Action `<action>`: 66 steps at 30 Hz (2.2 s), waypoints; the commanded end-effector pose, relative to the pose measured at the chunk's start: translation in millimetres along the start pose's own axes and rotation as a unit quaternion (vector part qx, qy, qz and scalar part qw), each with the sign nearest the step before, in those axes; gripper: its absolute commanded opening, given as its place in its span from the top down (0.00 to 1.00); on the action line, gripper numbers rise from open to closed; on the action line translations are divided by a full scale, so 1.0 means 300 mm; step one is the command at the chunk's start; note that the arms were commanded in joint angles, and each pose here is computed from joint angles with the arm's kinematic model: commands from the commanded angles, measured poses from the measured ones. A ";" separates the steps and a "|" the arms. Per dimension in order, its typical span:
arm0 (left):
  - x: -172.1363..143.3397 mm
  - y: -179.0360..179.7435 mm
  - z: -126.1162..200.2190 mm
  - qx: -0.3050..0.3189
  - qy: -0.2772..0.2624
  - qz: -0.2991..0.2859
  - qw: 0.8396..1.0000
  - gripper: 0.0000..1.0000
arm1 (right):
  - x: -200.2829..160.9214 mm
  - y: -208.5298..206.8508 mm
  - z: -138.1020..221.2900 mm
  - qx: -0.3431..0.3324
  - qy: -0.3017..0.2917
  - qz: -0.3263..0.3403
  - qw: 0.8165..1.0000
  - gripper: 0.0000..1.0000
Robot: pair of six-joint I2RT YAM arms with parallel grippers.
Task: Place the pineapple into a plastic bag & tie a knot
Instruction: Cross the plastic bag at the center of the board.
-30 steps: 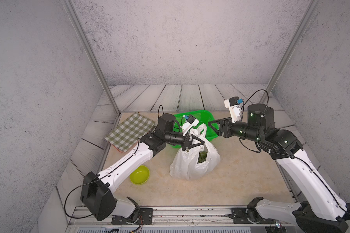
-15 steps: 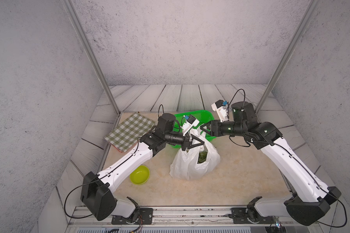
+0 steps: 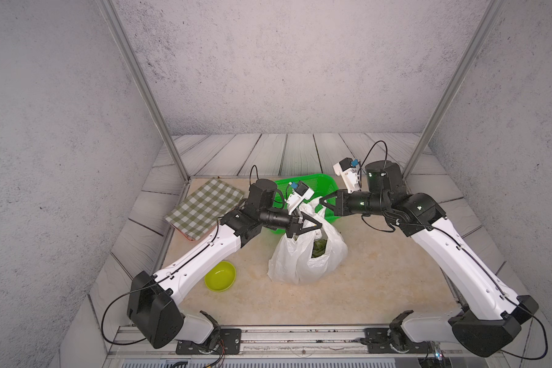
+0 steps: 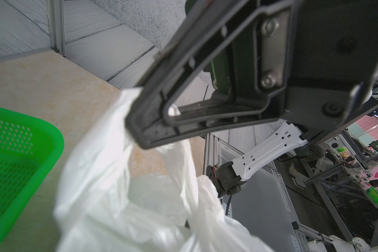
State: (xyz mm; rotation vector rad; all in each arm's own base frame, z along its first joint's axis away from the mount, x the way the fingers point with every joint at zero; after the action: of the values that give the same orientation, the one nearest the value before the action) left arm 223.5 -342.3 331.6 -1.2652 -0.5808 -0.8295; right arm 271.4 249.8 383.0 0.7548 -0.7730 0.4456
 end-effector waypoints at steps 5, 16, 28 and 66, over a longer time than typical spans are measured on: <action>-0.091 0.038 -0.002 0.011 0.022 0.027 0.999 0.99 | 0.045 0.001 0.069 -0.021 -0.041 0.019 0.999 1.00; -0.159 0.049 0.012 0.021 0.032 0.044 0.998 0.93 | 0.058 -0.003 0.064 -0.025 -0.045 0.020 0.998 1.00; -0.168 0.070 0.010 0.035 0.037 0.051 0.997 0.90 | 0.065 0.007 0.073 -0.022 -0.045 0.022 0.998 1.00; -0.049 0.168 0.042 0.091 0.006 0.067 0.994 1.00 | -0.534 0.127 0.030 0.139 0.142 -0.012 0.980 1.00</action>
State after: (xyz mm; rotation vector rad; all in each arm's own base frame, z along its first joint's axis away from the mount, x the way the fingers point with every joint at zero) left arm 221.0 -334.2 290.7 -1.1996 -0.4371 -0.7504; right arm 159.8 249.6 307.6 0.9367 -0.5703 0.6027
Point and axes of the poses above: each gripper's point midway between its finger pads, its own z axis back along the fingers, its own y axis along the line the jaws close on, x = y × z, the point moved 1 cm from there along z, back along the fingers, and after that the axes turned 6 degrees about z, right-handed, at the moved point
